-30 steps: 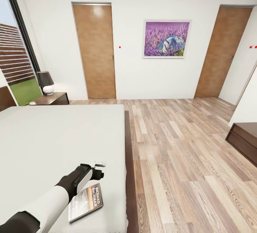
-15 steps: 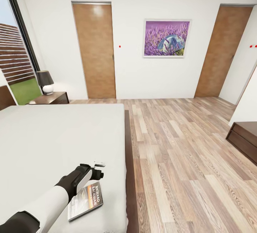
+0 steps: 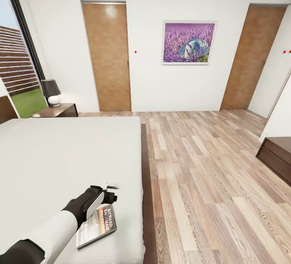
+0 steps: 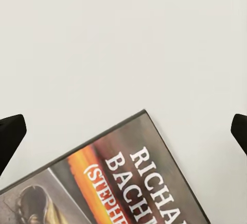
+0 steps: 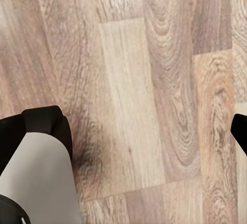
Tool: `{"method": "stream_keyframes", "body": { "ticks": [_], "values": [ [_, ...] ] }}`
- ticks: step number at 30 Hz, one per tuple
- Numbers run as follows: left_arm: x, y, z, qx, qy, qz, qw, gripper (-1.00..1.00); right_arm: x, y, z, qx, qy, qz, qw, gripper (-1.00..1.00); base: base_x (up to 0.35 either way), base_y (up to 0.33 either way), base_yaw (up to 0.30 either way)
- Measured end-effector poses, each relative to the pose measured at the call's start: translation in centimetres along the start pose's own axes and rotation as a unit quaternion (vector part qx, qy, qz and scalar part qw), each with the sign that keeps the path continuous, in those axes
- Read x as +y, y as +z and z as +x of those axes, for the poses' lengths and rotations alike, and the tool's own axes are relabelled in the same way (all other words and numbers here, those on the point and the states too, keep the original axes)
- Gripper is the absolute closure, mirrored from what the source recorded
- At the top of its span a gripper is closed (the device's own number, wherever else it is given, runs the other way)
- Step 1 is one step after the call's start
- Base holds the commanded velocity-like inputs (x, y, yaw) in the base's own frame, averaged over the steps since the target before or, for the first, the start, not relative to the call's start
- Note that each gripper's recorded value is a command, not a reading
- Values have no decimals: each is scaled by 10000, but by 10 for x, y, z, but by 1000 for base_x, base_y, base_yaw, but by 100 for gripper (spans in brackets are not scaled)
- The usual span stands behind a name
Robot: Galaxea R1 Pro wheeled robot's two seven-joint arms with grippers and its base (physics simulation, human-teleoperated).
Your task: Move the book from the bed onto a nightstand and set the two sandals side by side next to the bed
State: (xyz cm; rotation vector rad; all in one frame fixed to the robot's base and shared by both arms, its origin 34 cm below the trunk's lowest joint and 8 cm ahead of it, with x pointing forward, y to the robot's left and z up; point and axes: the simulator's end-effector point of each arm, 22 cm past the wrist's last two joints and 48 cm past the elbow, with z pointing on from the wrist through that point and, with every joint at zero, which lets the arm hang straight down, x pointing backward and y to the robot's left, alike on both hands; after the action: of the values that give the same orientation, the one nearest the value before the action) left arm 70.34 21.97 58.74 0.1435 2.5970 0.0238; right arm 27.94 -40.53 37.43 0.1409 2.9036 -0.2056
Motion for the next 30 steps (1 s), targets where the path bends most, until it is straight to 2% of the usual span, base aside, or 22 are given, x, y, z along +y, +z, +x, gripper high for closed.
{"method": "stream_keyframes", "body": {
  "ticks": [10,23,30],
  "values": [
    [-1,16,13,0,-1,-2,10000,-100,2,18,7,1,0,0,10000,-100,0,0,0],
    [-1,15,12,-10,0,0,10000,-100,2,18,7,-1,0,0,10000,-100,0,0,0],
    [-2,25,17,-64,-1,-3,10000,-100,4,30,12,-2,-1,0,10000,-100,0,0,0]
  ]
}}
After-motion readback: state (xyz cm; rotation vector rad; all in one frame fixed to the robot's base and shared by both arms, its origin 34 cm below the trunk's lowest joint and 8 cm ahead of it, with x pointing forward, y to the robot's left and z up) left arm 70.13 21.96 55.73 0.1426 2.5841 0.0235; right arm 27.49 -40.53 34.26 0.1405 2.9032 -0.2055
